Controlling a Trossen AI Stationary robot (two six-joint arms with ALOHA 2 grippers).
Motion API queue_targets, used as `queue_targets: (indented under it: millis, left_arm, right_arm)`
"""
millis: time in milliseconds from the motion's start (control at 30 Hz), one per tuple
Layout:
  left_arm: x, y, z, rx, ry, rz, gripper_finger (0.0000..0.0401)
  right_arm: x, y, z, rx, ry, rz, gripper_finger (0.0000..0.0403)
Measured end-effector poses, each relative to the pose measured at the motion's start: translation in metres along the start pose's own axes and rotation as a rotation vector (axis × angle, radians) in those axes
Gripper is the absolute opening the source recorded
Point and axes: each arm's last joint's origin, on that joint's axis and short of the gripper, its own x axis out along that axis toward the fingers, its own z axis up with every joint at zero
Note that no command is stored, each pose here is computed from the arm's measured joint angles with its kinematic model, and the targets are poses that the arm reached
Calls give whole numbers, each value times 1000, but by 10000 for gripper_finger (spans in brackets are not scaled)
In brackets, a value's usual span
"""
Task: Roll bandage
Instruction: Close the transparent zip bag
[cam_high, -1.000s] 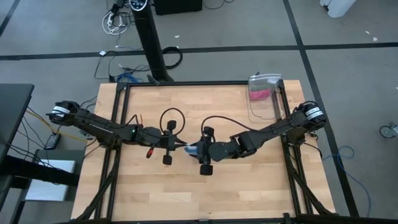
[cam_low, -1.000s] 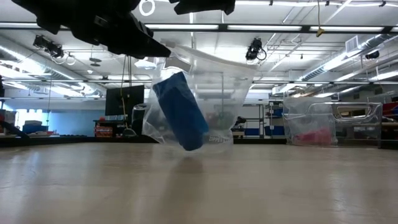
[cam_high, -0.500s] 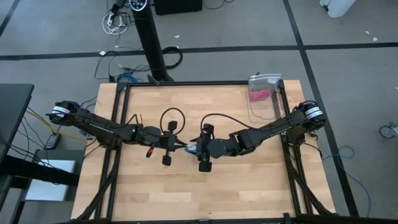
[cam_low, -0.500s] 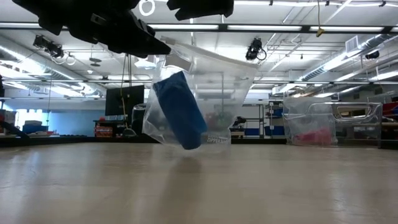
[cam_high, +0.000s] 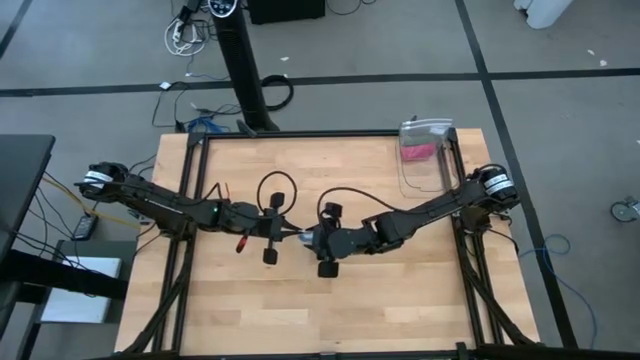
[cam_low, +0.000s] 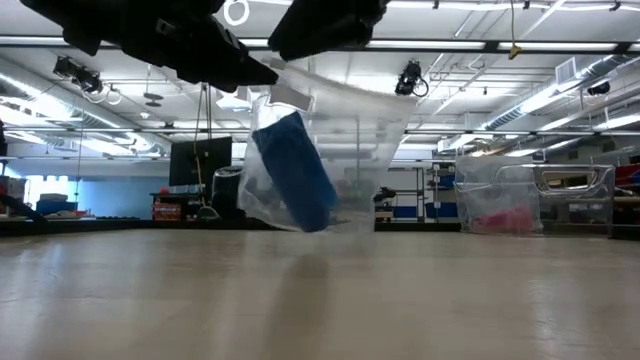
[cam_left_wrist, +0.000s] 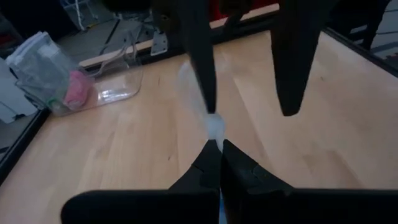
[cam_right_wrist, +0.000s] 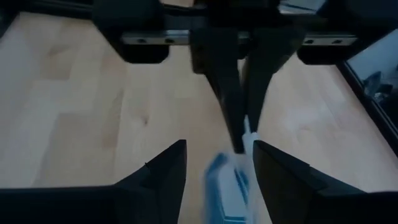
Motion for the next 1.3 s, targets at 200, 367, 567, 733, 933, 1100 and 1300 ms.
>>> queue_targets:
  millis: [200, 367, 567, 733, 933, 1100, 1300]
  left_arm:
    - [0, 0, -1, 0, 5, -2, 1]
    - [0, -1, -1, 0, 3, -6, 1]
    - [0, -1, 0, -1, 2, -11, 1]
    - [0, -1, 0, -1, 1, -17, 1]
    - [0, -1, -1, -1, 3, -17, 1]
    - [0, -1, -1, 0, 7, -13, 1]
    - [0, -1, -1, 0, 7, -13, 1]
  right_arm:
    - [5, -6, 0, 16, -5, -37, 162]
    - [7, -10, 0, 16, 3, -17, 122]
    - [10, -14, 0, 18, 13, -2, 90]
    - [11, -16, -1, 18, 21, 19, 75]
    - [10, -15, -2, 1, 39, 25, 23]
    - [9, -13, -3, -9, 46, 19, 5]
    - [7, -9, -8, -7, 88, 31, 3]
